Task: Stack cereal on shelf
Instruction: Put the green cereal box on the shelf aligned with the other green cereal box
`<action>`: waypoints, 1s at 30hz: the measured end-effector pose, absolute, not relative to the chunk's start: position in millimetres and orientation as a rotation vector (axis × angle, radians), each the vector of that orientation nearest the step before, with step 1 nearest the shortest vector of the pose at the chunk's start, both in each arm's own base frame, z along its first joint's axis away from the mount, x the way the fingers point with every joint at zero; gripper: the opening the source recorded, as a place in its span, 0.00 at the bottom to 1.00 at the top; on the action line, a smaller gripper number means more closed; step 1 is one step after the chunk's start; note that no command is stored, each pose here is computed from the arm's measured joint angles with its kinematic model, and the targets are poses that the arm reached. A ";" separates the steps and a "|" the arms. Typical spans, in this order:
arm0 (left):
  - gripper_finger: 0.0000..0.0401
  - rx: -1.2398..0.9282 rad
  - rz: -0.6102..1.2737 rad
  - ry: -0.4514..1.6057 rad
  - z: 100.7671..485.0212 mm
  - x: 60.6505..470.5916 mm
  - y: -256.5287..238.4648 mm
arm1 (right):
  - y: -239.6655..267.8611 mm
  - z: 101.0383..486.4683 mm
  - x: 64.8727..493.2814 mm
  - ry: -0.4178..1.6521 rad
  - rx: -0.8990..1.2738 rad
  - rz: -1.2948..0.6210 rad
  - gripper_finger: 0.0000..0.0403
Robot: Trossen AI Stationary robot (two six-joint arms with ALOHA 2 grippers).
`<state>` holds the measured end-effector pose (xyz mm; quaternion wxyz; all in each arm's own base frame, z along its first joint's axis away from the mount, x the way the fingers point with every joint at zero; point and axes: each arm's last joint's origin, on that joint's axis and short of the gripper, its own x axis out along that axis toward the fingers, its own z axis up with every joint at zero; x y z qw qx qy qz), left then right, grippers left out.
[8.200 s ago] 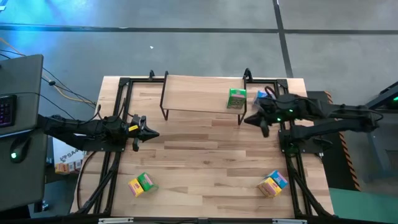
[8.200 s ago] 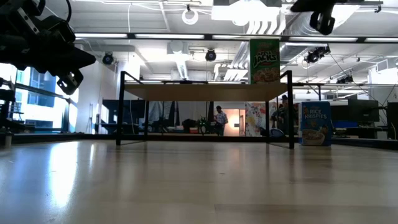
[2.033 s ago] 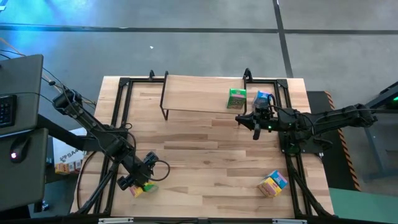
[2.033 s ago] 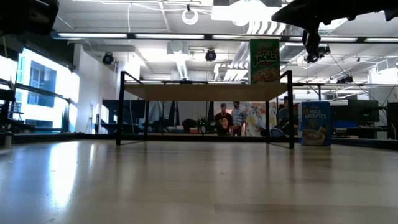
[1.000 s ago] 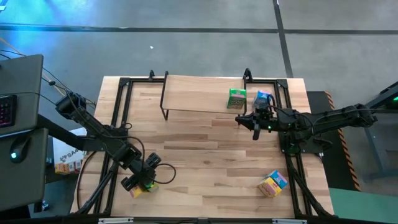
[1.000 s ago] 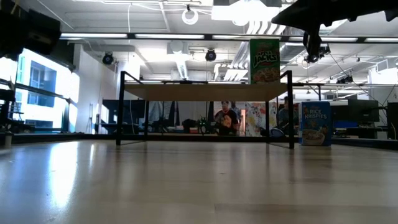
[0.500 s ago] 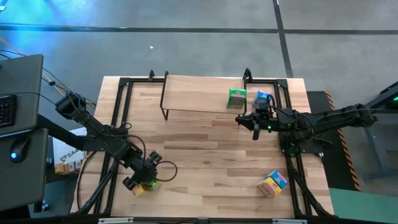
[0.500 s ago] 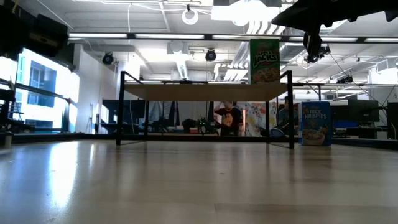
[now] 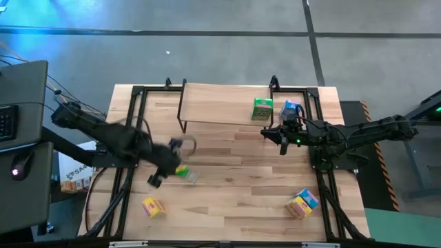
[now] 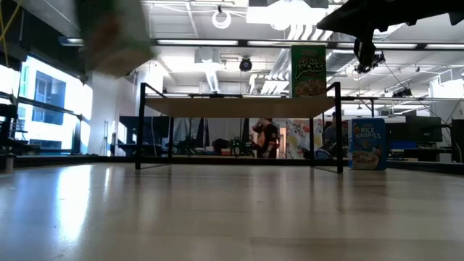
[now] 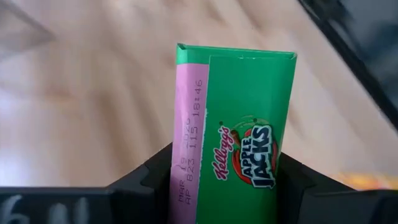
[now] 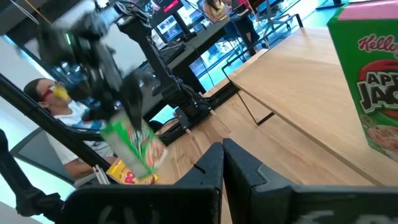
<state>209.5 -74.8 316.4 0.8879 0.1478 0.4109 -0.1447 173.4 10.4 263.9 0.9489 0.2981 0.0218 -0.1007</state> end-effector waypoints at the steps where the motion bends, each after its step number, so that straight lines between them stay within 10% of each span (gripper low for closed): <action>1: 0.40 0.327 -0.262 0.823 328.6 212.9 -67.9 | 10.4 263.9 173.3 0.044 0.609 -0.205 0.00; 11: 0.40 0.461 0.060 0.707 393.9 275.4 5.1 | 10.4 263.9 173.4 0.038 0.665 -0.207 0.00; 30: 0.40 0.347 0.206 0.824 333.7 354.5 69.1 | 10.5 268.1 173.8 0.002 0.635 -0.188 0.00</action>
